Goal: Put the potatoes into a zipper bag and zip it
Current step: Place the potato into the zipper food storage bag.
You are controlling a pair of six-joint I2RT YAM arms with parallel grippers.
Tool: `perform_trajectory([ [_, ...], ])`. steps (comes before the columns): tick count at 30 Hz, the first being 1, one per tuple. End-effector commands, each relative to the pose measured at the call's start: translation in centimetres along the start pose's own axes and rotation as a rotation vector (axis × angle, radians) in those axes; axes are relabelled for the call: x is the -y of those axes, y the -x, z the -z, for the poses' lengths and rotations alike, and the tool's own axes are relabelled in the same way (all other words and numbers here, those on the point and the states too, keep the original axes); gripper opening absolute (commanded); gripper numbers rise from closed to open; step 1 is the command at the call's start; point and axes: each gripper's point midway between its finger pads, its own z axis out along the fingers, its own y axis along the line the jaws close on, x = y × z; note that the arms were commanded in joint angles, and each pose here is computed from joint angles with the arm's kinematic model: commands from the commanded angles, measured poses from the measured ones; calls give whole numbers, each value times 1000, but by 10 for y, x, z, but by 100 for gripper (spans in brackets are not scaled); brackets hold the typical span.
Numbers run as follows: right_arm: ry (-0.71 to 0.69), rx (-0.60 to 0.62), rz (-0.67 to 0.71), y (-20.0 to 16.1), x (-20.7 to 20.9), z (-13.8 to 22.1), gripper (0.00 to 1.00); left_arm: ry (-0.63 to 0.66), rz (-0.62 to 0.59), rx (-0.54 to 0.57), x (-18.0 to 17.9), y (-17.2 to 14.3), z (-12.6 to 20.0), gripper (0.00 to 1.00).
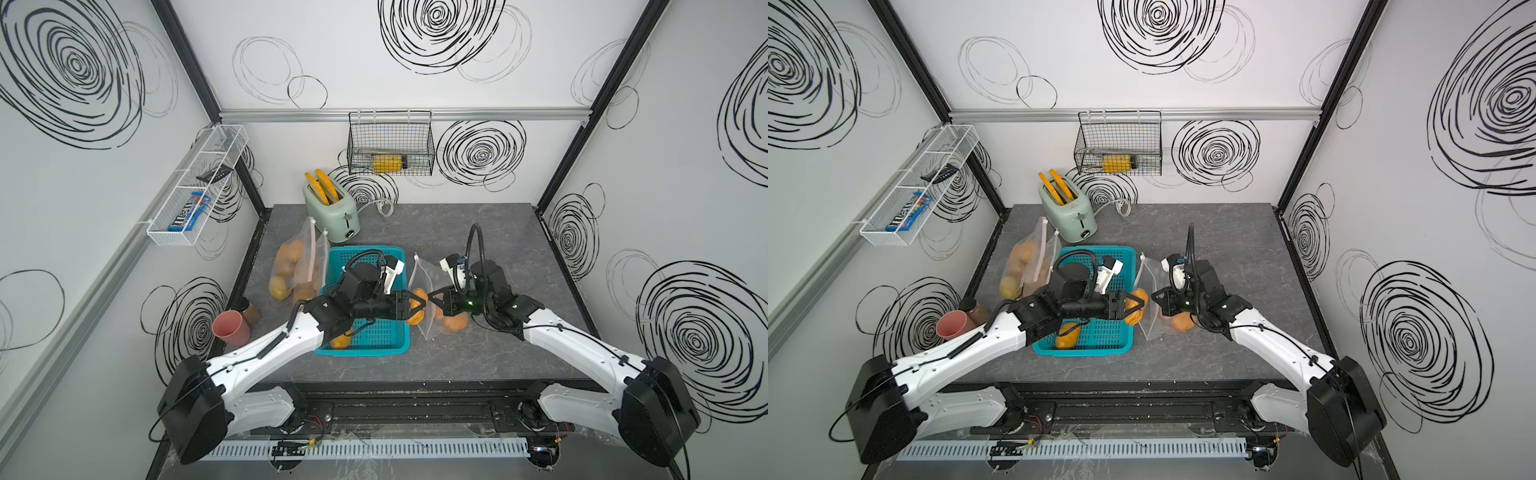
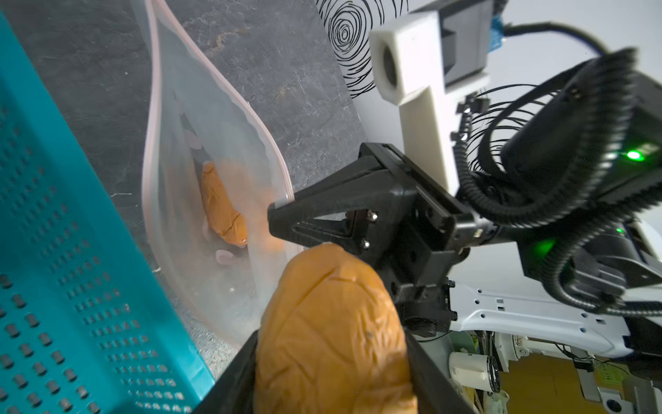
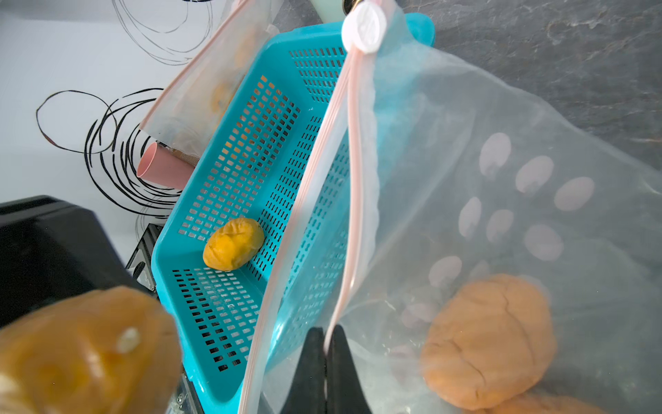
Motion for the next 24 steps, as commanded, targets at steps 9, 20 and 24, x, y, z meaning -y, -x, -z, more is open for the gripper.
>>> perform_trajectory([
  [9,39,-1,-21,6,-24,16,0,47,-55,62,-21,25,-41,51],
  [20,12,-26,-24,-3,-18,16,0,199,3,16,-74,23,-63,51],
  [24,23,-16,-18,0,-23,15,0,208,4,28,-78,26,-59,51],
])
